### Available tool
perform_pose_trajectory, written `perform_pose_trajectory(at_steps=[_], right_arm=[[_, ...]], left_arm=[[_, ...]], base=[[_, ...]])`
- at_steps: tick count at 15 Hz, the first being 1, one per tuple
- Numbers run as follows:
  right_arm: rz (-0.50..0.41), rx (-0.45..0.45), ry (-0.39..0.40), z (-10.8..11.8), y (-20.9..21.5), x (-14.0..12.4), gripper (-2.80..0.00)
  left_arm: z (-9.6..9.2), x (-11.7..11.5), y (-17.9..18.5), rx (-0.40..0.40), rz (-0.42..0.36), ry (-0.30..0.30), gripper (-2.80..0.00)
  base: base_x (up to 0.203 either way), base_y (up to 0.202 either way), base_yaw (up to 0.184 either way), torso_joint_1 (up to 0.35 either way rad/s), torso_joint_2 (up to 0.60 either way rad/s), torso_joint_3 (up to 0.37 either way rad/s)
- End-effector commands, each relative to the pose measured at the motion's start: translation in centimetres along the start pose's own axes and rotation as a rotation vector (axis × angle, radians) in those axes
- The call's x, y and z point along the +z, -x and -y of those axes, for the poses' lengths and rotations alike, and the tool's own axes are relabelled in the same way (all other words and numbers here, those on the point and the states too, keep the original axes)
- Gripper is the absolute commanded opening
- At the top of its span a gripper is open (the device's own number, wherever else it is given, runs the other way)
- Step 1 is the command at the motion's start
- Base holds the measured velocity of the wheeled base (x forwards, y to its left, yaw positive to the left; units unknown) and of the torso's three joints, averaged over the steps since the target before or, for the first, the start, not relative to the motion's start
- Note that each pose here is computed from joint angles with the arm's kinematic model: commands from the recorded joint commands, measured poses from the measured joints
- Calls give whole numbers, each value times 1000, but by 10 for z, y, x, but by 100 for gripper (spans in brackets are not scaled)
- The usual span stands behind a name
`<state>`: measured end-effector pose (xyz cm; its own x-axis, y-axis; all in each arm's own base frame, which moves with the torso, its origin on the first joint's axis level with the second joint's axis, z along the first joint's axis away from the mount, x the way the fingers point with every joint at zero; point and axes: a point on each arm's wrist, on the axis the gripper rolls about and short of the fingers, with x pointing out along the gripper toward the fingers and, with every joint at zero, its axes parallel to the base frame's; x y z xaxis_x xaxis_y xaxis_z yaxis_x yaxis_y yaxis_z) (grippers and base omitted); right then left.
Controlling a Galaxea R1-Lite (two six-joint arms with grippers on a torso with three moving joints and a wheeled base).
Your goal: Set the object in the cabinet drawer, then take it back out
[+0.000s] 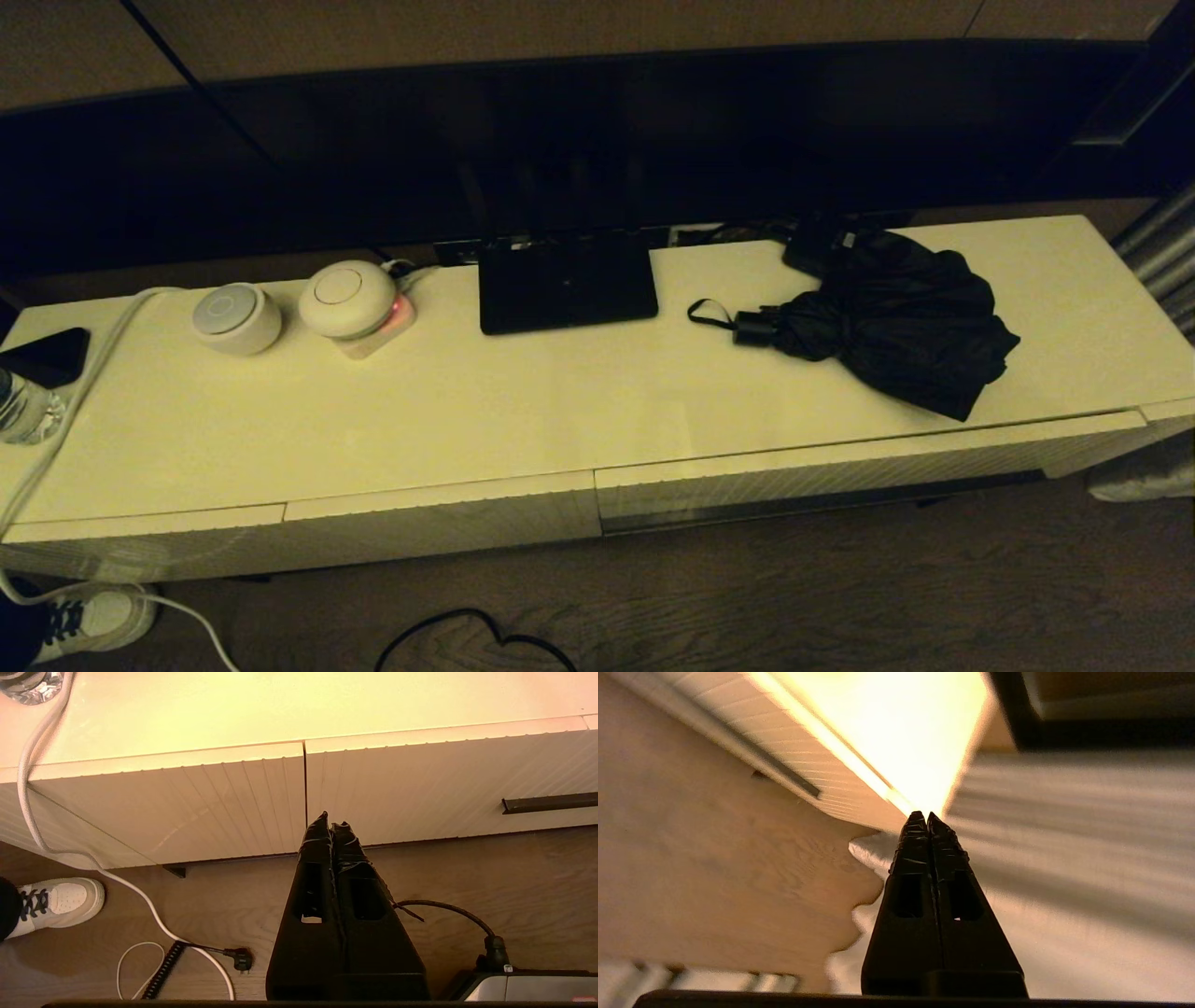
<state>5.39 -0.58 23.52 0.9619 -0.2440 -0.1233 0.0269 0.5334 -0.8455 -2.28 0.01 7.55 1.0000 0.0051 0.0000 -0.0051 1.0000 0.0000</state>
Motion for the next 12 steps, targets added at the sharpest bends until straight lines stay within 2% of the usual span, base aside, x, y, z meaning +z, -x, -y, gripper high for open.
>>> perform_pose_trajectory(at_steps=[1, 6, 8, 10, 12], right_arm=[[37, -150, -118, -3, 41, -14, -280], [-20, -206, -390, -53, 61, -53, -280], [-52, -175, -599, -72, 52, -64, -280], [-112, -127, -739, -94, 43, -77, -280], [-154, -82, -749, -108, 40, -84, -280]], left_arm=[[0, -1, 0, 1, -3, 0, -280], [0, -1, 0, 1, -3, 0, -280], [0, -1, 0, 1, -3, 0, -280], [0, -1, 0, 1, -3, 0, -280], [0, -1, 0, 0, -3, 0, -280]], base=[[0, 0, 0, 0, 0, 0], [0, 0, 0, 0, 0, 0], [0, 0, 0, 0, 0, 0], [0, 0, 0, 0, 0, 0], [0, 0, 0, 0, 0, 0]])
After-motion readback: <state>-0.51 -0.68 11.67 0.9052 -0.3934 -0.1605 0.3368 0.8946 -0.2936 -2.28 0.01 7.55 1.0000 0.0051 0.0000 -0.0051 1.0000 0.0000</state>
